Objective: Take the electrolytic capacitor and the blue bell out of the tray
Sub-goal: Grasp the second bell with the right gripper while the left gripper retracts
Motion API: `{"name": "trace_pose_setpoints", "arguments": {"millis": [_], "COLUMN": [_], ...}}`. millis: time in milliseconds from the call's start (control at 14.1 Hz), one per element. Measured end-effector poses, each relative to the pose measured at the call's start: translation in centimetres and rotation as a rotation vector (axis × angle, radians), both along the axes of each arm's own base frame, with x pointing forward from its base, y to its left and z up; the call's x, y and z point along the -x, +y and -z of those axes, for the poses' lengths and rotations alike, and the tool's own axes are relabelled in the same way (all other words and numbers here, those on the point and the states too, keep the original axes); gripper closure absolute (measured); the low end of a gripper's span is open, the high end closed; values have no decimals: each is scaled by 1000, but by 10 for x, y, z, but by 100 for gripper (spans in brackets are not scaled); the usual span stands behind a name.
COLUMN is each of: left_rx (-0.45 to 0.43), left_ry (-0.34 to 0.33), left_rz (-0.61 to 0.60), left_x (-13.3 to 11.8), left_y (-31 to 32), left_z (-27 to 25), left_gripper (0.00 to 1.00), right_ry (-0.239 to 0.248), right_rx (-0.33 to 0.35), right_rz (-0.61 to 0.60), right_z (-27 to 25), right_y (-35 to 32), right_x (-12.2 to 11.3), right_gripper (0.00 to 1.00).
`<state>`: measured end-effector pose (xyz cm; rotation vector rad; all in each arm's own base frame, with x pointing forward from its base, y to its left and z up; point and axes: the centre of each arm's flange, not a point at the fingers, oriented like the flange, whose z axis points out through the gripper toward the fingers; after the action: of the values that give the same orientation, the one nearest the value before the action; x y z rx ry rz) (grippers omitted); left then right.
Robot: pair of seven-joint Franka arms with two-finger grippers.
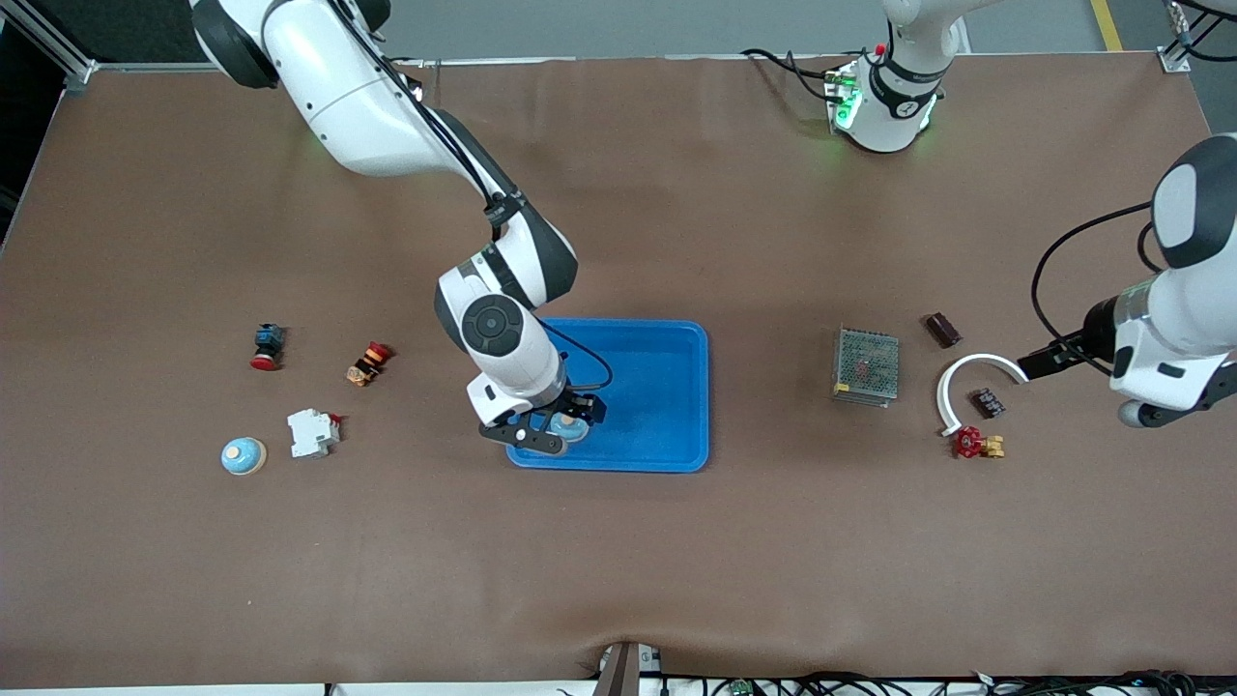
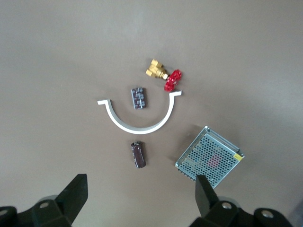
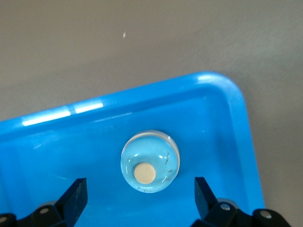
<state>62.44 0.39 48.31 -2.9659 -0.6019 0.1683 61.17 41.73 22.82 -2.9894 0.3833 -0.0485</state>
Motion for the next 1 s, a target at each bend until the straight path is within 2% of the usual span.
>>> {"name": "trace_pose_setpoints", "arguments": {"millis": [355,640,995], "left_rx": [0,10,66], "left_ry": [-5,-38,-60], "left_rz": [34,71,134], "left_x": [6,16,27], "left_y": [-13,-29,-43], "left_z": [-55,-88,-110], "left_gripper": [0,0,0], "right_ry": [14,7,0], "right_rx": [11,10,10], "right_rz": [-6,-2,3], "right_z": [20,27,31], "right_y": [3,3,1], "right_x": [4,-1,-6], "right_gripper": [0,0,0]}}
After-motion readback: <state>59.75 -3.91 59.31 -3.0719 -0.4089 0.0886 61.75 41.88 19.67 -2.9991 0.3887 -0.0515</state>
